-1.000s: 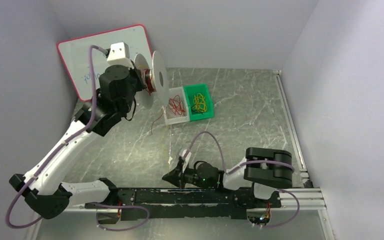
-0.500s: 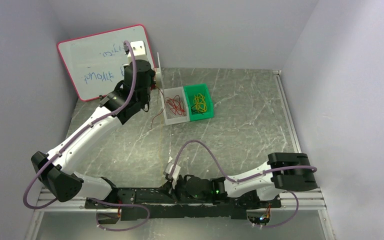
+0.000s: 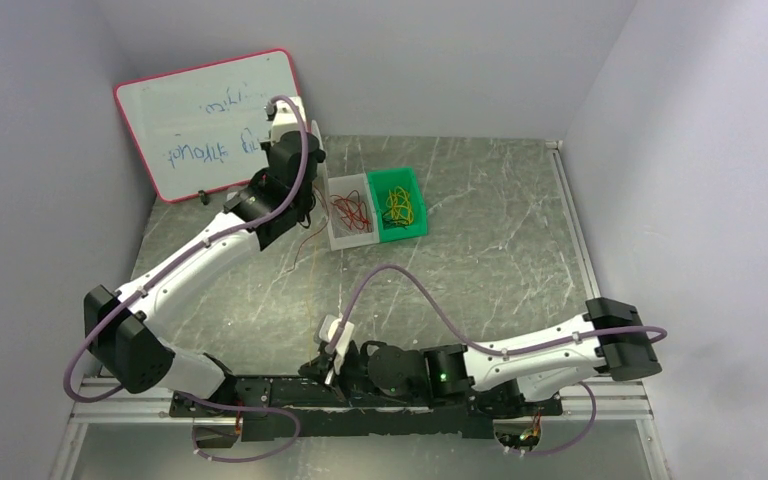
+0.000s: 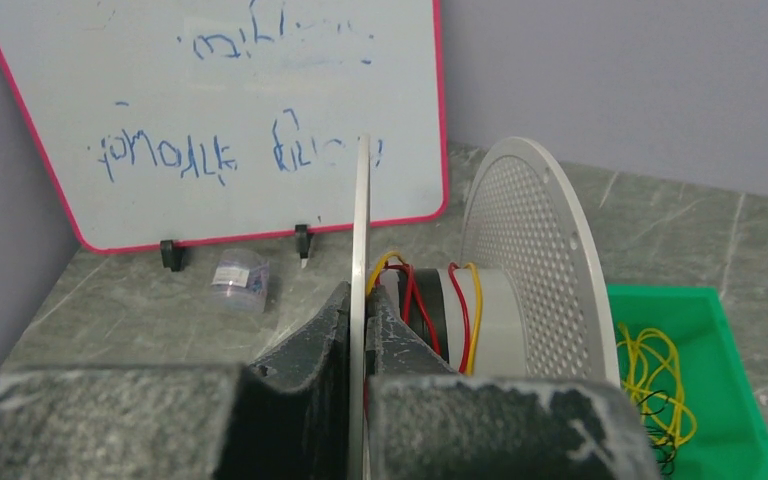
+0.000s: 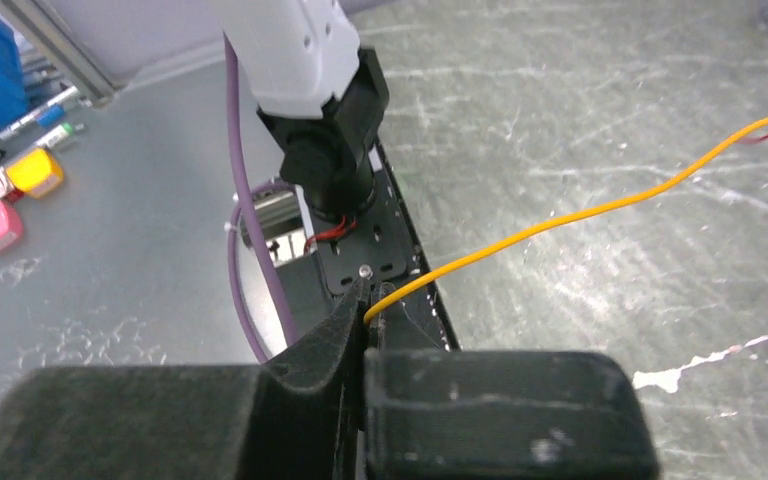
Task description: Wrap the cables
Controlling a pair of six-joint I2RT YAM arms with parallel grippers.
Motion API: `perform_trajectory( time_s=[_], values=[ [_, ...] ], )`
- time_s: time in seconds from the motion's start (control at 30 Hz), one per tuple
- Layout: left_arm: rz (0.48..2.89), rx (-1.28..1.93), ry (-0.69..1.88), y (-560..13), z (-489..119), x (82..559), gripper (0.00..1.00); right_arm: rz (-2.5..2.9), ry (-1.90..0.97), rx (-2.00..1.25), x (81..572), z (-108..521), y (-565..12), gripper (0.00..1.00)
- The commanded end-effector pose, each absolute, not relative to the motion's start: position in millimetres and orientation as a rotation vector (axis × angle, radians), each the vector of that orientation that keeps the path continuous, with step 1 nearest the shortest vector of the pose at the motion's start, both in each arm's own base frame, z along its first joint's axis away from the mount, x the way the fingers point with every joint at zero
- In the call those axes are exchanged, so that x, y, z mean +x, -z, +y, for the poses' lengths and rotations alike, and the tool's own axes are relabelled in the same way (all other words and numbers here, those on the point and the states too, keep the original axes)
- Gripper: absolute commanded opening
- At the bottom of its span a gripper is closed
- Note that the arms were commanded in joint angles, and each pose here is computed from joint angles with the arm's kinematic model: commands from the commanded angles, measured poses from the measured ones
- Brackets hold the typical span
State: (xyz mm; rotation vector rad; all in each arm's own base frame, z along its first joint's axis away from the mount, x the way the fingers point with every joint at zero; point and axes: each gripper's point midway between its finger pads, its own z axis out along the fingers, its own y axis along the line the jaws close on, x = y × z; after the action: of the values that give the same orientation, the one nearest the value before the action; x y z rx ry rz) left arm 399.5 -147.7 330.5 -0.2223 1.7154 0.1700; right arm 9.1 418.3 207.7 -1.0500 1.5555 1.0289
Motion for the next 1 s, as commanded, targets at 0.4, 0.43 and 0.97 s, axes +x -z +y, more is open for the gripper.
perform_trajectory(
  time_s=[0.4, 0.43, 0.97],
  values=[
    [1.707, -0.378, -0.124, -293.5, -140.7, 377.5, 0.07, 1.473, -0.761, -0.96, 53.5, 389.3, -350.2, 0.0],
    [1.714, -0.377, -0.118, -290.2, -142.1, 374.6, 0.07, 1.471, -0.735, -0.955, 58.9, 386.4, -355.9, 0.0],
    [1.781, -0.299, -0.064, -255.1, -155.0, 315.5, 0.07, 1.435, -0.581, -0.901, 154.2, 355.7, -413.6, 0.0]
  ],
)
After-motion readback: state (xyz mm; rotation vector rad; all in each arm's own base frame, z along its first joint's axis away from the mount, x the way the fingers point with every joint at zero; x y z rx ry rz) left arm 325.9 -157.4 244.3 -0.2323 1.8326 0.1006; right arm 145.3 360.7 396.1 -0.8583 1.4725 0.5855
